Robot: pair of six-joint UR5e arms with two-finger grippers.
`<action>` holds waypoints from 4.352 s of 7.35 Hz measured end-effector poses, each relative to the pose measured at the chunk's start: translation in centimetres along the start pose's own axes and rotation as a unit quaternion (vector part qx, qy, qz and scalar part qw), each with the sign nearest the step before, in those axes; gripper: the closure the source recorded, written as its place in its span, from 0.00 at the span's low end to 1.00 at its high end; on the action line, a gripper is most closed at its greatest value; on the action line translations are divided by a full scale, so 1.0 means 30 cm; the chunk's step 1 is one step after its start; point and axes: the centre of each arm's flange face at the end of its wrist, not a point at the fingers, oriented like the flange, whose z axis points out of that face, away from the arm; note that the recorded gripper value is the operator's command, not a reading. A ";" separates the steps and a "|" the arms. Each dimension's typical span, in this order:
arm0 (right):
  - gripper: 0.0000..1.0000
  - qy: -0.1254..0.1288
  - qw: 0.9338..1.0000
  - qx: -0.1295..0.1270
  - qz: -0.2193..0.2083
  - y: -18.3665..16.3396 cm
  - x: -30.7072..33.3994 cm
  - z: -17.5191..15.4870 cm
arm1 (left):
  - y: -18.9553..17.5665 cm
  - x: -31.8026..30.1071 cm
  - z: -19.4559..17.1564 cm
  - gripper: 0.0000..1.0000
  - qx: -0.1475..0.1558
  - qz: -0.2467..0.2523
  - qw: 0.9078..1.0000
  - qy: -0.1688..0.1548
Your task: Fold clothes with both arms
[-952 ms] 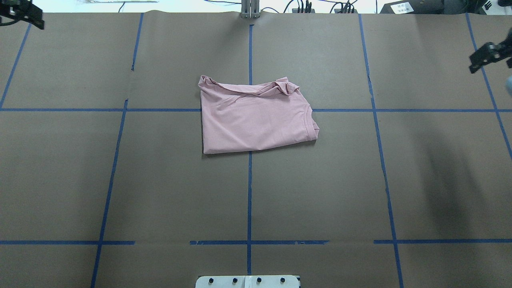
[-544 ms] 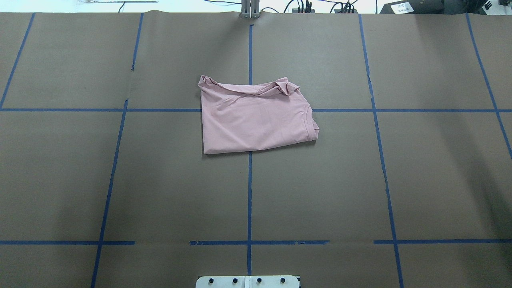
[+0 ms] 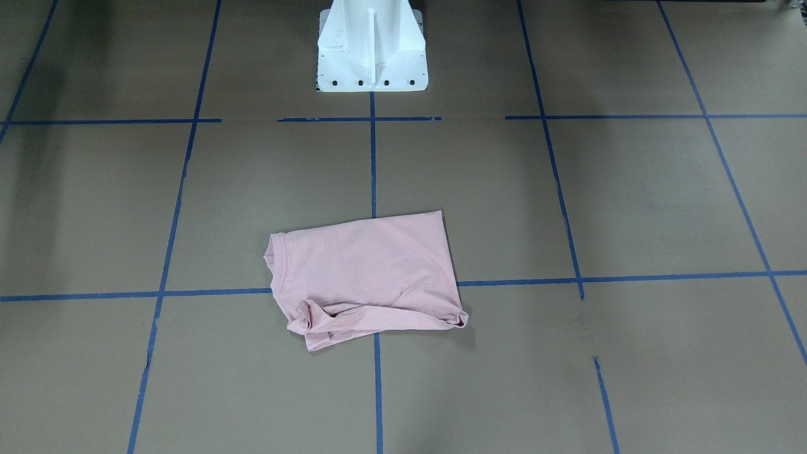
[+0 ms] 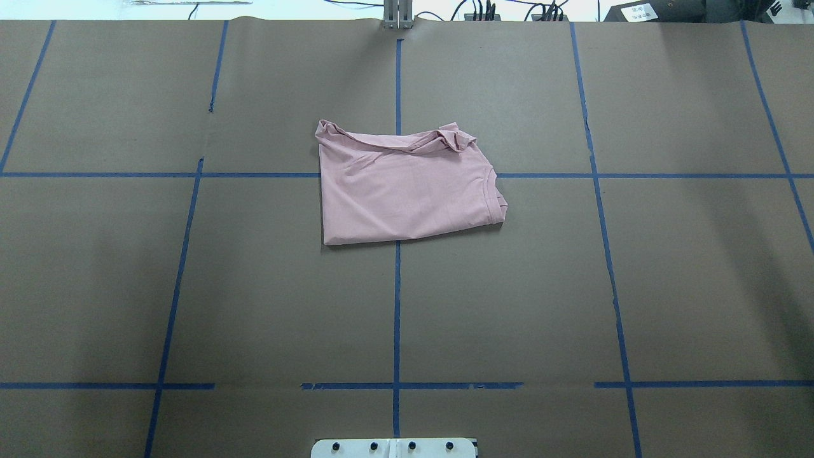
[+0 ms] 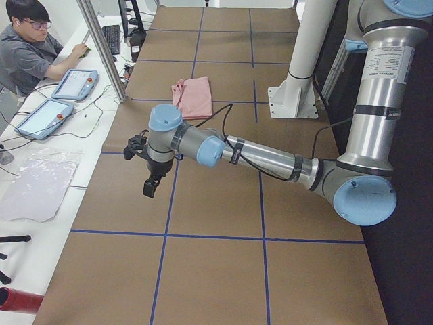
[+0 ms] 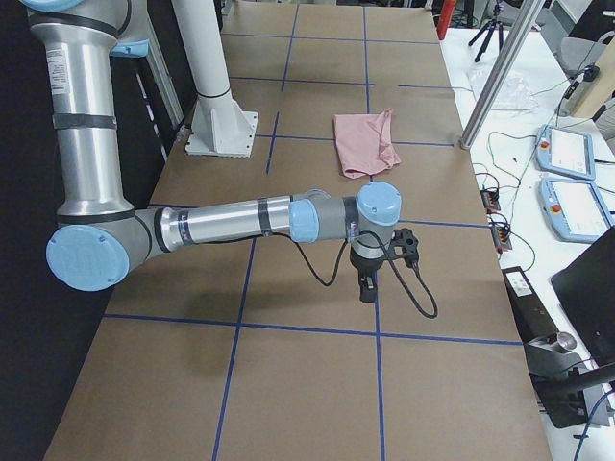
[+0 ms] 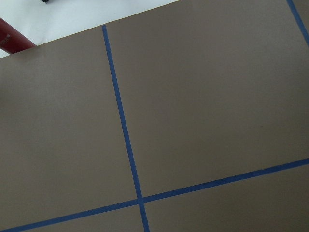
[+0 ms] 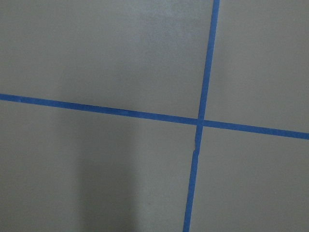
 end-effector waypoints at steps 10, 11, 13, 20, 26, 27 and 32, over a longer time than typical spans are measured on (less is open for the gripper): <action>0.00 -0.019 0.999 -0.020 0.031 0.098 0.094 0.062 | 0.221 -0.144 0.123 0.00 -0.120 -0.008 0.989 0.089; 0.00 -0.018 0.999 -0.017 0.038 0.115 0.121 0.052 | 0.223 -0.146 0.122 0.00 -0.120 -0.008 0.989 0.089; 0.00 -0.016 0.999 -0.008 0.050 0.136 0.162 0.024 | 0.223 -0.146 0.120 0.00 -0.119 -0.007 0.989 0.087; 0.00 -0.014 0.998 -0.009 0.063 0.146 0.183 0.025 | 0.212 -0.152 0.124 0.00 -0.129 -0.130 0.980 0.071; 0.00 -0.015 0.998 -0.008 0.063 0.145 0.182 0.024 | 0.212 -0.152 0.123 0.00 -0.129 -0.132 0.980 0.071; 0.00 -0.015 0.998 -0.008 0.063 0.144 0.181 0.023 | 0.210 -0.151 0.122 0.00 -0.129 -0.131 0.980 0.071; 0.00 -0.018 0.998 -0.009 0.063 0.144 0.180 0.024 | 0.208 -0.149 0.120 0.00 -0.128 -0.130 0.981 0.071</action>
